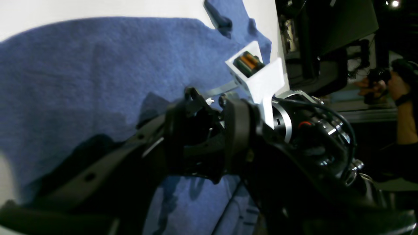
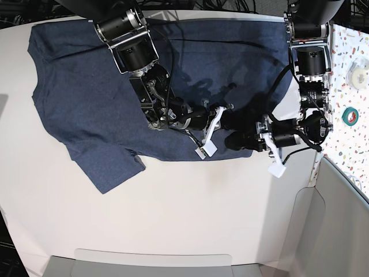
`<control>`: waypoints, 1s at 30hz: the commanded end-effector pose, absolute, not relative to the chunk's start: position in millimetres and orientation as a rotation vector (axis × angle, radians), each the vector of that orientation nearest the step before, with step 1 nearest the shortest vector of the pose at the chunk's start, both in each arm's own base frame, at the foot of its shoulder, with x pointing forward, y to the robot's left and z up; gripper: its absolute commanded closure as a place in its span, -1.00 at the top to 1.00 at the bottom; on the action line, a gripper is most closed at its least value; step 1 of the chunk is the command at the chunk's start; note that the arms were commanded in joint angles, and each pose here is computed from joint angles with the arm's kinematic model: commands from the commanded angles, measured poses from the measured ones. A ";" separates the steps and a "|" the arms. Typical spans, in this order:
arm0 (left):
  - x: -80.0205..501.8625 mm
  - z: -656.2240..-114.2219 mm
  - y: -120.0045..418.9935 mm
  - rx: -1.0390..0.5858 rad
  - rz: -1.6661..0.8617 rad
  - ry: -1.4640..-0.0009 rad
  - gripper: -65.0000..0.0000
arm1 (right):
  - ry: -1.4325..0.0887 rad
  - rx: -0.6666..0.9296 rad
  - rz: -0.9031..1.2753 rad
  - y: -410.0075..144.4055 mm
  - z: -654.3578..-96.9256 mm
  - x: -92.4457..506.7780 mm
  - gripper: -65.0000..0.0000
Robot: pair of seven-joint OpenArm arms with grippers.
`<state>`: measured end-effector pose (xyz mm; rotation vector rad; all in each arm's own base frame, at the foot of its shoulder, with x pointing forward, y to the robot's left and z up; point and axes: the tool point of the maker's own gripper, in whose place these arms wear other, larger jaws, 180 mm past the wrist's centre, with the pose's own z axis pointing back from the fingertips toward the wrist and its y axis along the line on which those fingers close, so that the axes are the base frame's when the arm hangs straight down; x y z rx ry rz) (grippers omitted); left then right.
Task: Layout the t-shirt on the table in an organized manner, then fold the t-shirt properly
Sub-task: 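Move the right gripper onto the shirt's middle and pinch the fabric, then grasp the shirt's side edge with the left gripper beside the right gripper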
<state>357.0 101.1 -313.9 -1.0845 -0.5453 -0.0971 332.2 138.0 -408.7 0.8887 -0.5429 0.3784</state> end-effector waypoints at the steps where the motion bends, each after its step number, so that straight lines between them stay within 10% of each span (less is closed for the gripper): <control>1: 374.1 -284.7 122.6 -1.047 -0.113 -0.659 -0.39 | -0.465 0.852 0.366 130.9 -426.6 320.1 -1.00; 7: 379.6 -288.3 203.8 -0.711 -0.077 -0.713 -1.00 | -0.454 0.853 0.361 130.9 -430.5 315.2 -1.00; 30: 297.1 -415.0 222.9 -0.413 -0.062 -0.373 -0.98 | -0.445 0.854 0.361 131.0 -432.7 311.8 -1.00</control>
